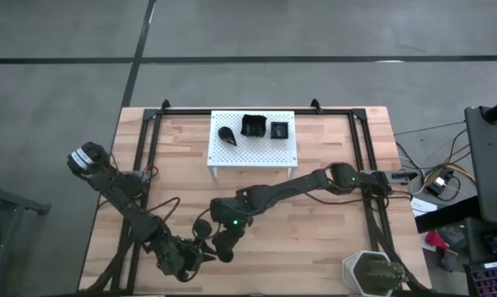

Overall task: Pick & Place Mini shaped plates
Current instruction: Stack the drop shaped plate on top of the drop shaped plate on the shelf

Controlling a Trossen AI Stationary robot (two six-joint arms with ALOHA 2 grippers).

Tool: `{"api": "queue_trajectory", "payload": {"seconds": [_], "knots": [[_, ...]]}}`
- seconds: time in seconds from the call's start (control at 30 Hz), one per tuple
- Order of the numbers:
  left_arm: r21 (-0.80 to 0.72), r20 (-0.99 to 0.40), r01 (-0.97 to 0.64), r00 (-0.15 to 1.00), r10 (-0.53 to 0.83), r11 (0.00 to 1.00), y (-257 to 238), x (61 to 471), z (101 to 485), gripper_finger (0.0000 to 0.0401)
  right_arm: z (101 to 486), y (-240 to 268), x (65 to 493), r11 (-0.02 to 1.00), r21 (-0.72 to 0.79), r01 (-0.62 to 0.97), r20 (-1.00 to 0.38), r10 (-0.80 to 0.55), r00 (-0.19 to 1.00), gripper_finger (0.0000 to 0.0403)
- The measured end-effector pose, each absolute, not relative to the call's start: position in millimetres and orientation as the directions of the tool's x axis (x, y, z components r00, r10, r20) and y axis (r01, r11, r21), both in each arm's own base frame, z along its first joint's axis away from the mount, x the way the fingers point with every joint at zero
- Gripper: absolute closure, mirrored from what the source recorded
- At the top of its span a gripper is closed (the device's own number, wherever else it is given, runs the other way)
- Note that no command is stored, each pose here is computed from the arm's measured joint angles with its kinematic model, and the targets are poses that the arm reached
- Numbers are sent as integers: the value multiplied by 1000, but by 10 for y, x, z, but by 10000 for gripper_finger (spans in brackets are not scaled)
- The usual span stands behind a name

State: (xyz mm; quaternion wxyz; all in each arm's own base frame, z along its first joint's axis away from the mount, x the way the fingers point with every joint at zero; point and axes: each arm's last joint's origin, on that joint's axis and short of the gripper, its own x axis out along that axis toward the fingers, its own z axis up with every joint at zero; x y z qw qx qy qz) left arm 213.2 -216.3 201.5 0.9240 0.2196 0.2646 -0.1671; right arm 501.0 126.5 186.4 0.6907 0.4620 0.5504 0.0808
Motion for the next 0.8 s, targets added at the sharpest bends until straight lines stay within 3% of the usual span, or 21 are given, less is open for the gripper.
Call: {"api": "queue_trajectory", "payload": {"seconds": [0.53, 0.8], "knots": [[376, -560, 453, 806, -191, 808, -2163, 2134, 2017, 336, 1872, 1275, 5010, 534, 744, 403, -665, 650, 367, 394], [382, -562, 467, 803, -201, 798, -2159, 2144, 2020, 336, 1931, 1342, 5042, 495, 811, 311, -583, 728, 361, 394]]}}
